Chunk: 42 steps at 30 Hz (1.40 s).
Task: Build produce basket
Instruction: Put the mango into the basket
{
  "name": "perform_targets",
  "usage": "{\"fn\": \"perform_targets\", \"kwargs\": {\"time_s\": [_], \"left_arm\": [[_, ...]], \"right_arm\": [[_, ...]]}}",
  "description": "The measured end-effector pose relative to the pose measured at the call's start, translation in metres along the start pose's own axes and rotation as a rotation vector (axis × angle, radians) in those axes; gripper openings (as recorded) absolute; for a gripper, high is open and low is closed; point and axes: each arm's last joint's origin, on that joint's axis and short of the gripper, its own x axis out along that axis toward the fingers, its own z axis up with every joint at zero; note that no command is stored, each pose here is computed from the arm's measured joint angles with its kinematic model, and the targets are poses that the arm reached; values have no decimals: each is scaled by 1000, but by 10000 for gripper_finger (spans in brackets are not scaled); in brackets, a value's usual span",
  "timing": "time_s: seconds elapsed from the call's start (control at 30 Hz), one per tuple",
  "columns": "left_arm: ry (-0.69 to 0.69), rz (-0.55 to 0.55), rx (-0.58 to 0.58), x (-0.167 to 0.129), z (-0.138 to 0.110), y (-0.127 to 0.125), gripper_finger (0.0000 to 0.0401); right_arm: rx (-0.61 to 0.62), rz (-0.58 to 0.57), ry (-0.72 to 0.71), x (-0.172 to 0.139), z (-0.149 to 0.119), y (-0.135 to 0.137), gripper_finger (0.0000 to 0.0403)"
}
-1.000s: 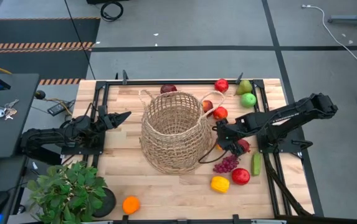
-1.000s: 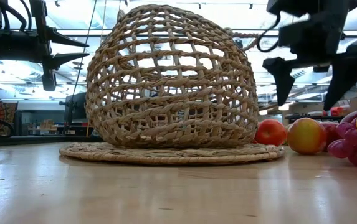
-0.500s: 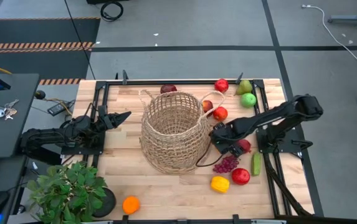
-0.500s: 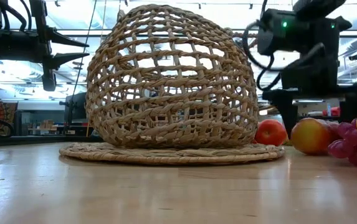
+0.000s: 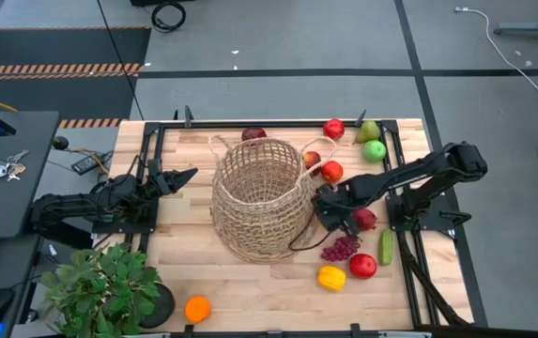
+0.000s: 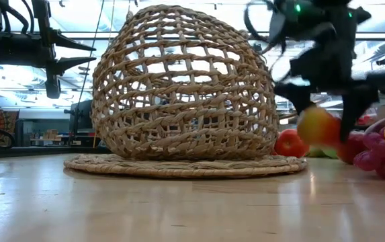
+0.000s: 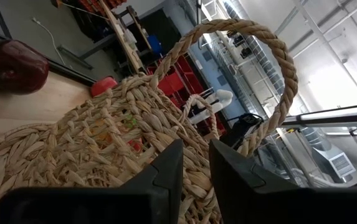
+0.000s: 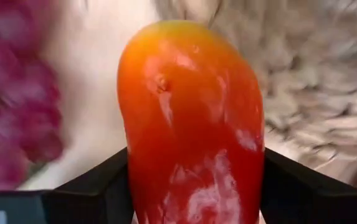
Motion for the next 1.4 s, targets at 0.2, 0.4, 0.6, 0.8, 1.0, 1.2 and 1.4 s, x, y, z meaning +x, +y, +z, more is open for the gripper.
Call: {"fn": "perform_targets", "kwargs": {"time_s": [0.2, 0.4, 0.6, 0.8, 1.0, 1.2, 1.4], "left_arm": [[0, 0, 0, 0, 0, 0, 88], [0, 0, 0, 0, 0, 0, 91], [0, 0, 0, 0, 0, 0, 91], [0, 0, 0, 0, 0, 0, 90], [0, 0, 0, 0, 0, 0, 91], [0, 0, 0, 0, 0, 0, 85], [-1, 0, 0, 0, 0, 0, 90]], "right_arm": [[208, 75, -240, -48, 26, -10, 272], [425, 195, -474, -102, 47, -19, 273], [599, 367, -670, -139, 63, -26, 273], [717, 424, -864, -170, 73, -41, 274], [950, 443, -1036, -197, 66, -72, 274], [1114, 518, -1239, -215, 56, -103, 274], [1182, 555, -1387, -226, 47, -124, 274]]}}
